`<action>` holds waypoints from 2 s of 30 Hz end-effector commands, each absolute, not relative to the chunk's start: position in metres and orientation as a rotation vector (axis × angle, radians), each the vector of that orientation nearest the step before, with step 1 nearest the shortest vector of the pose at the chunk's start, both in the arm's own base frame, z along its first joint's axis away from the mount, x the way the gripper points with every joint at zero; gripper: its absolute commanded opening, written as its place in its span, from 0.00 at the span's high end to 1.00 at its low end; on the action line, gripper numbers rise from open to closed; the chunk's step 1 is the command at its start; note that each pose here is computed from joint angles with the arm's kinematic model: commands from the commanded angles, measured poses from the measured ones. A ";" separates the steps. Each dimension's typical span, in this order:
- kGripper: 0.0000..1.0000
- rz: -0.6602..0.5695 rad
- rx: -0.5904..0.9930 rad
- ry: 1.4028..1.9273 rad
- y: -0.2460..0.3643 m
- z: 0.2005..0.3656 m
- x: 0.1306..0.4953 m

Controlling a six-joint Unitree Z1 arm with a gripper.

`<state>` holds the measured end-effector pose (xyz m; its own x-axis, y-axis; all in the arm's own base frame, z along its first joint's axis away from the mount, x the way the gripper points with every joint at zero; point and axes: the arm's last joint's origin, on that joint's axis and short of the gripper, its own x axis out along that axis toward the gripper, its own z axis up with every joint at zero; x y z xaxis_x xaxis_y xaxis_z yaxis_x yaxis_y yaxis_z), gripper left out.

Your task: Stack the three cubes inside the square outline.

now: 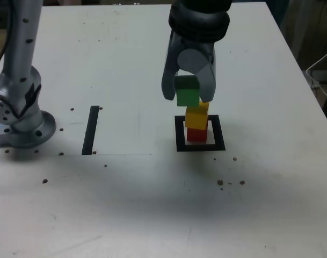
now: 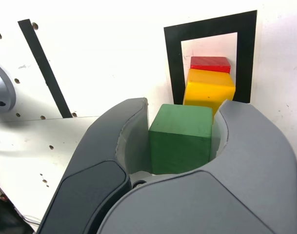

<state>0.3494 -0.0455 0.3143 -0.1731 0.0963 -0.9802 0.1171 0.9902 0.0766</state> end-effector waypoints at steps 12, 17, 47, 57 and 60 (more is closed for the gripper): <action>0.86 0.001 0.190 1.754 -0.045 0.307 0.357; 0.80 0.004 0.189 1.763 -0.043 0.304 0.360; 0.01 -0.006 0.218 1.743 -0.042 0.300 0.359; 0.01 -0.042 0.171 1.737 -0.041 0.315 0.331; 0.01 -0.050 0.154 1.738 -0.040 0.320 0.316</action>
